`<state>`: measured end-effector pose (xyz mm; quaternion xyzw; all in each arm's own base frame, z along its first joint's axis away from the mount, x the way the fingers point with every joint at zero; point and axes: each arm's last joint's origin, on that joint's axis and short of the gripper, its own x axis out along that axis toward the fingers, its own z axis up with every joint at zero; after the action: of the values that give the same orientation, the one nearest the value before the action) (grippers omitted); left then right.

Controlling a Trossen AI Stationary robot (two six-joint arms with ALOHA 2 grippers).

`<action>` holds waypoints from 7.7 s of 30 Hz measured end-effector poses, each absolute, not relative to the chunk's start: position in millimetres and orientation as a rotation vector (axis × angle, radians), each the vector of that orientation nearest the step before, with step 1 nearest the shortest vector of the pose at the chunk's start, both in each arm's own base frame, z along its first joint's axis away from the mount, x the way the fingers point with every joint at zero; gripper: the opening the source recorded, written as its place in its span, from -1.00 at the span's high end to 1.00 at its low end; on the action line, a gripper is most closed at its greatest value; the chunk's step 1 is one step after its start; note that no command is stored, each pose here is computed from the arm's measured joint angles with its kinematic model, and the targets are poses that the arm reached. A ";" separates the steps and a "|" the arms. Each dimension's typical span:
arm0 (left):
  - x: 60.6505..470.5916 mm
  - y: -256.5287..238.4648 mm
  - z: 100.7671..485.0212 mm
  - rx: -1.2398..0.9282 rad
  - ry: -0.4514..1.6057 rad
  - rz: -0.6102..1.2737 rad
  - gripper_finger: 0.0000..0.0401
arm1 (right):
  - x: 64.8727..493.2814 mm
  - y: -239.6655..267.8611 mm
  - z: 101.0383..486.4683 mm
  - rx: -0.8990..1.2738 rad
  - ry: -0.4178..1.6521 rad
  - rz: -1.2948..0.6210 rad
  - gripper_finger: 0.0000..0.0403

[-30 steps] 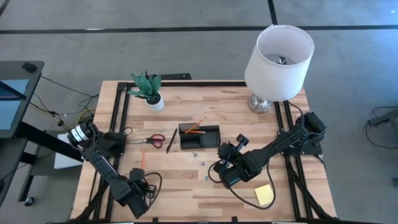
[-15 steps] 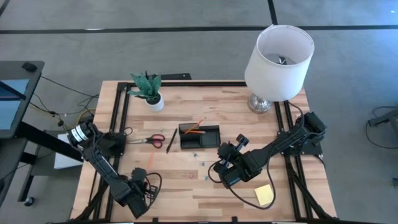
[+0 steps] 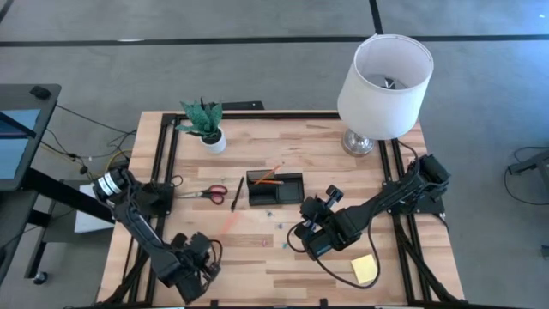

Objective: Pick and place office supplies into organizer
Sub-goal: Put the orange pencil into the black desk organizer, then put the left black pen into the black desk organizer

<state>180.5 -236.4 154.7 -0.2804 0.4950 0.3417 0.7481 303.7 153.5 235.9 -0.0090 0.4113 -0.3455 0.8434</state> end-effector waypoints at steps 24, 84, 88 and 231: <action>243.1 -166.4 335.0 -0.201 1.175 0.583 1.00 | 297.1 165.8 235.6 -0.023 0.884 -0.682 1.00; 289.3 107.1 320.2 -1.436 1.473 0.255 0.92 | 282.7 197.0 236.0 0.029 0.832 -0.601 1.00; 301.4 109.8 302.9 -1.442 1.527 0.237 0.81 | 280.2 200.5 236.0 0.025 0.835 -0.588 1.00; 220.6 -137.9 97.8 -0.227 0.861 0.895 0.91 | 287.7 202.3 237.6 0.156 0.762 -0.601 1.00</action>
<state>220.6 -137.9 97.8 -0.1061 0.4025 0.4183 0.8073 287.7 202.3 237.6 0.0748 0.3658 -0.2887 0.8816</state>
